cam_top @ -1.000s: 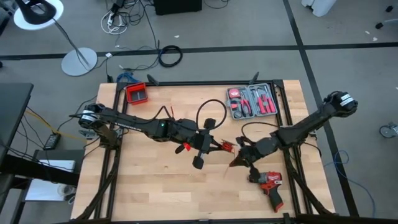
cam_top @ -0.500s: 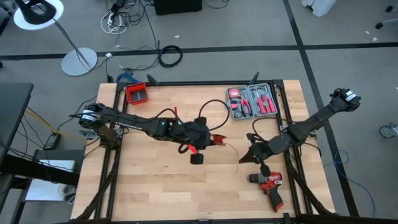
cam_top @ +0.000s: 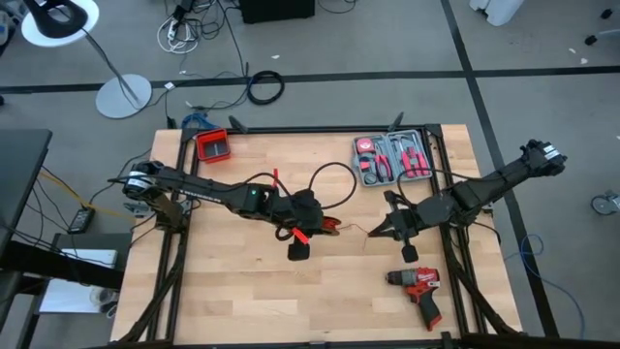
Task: Coil cords
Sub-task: Coil the red wire onto the black spool
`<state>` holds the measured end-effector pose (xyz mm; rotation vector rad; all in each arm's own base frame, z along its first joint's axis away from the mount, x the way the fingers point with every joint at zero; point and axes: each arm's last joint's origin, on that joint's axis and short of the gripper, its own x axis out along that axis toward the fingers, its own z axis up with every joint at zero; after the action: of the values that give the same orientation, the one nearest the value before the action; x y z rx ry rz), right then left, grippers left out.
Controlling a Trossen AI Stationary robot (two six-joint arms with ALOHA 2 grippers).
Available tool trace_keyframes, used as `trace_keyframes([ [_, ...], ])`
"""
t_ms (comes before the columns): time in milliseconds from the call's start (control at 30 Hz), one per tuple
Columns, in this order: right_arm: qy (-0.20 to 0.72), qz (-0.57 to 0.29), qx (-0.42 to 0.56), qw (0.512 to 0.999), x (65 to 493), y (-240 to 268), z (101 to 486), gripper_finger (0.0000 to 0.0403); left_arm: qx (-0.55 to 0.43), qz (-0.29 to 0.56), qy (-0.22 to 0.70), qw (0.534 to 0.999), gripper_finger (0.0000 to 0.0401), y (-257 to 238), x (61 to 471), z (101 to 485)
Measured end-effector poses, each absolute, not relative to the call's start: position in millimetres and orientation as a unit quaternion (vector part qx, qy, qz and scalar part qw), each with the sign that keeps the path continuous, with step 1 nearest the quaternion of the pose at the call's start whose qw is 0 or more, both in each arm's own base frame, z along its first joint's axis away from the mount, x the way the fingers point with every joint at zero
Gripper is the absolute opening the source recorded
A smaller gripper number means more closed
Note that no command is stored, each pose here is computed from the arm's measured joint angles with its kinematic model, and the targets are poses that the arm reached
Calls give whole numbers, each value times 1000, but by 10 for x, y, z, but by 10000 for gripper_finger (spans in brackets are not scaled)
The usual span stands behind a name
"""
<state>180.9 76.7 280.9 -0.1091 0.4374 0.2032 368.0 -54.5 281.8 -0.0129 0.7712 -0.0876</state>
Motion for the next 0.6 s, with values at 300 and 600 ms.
trace_keyframes([
  [300, 215, 105, -86, 967, 1829, 688, 2964, 0, -3, -39, 426, 904, 10, -533, 3603, 2746],
  [600, 187, 43, -109, 975, 1872, 593, 3089, 0, -3, -44, 435, 899, 10, -534, 3588, 2735],
])
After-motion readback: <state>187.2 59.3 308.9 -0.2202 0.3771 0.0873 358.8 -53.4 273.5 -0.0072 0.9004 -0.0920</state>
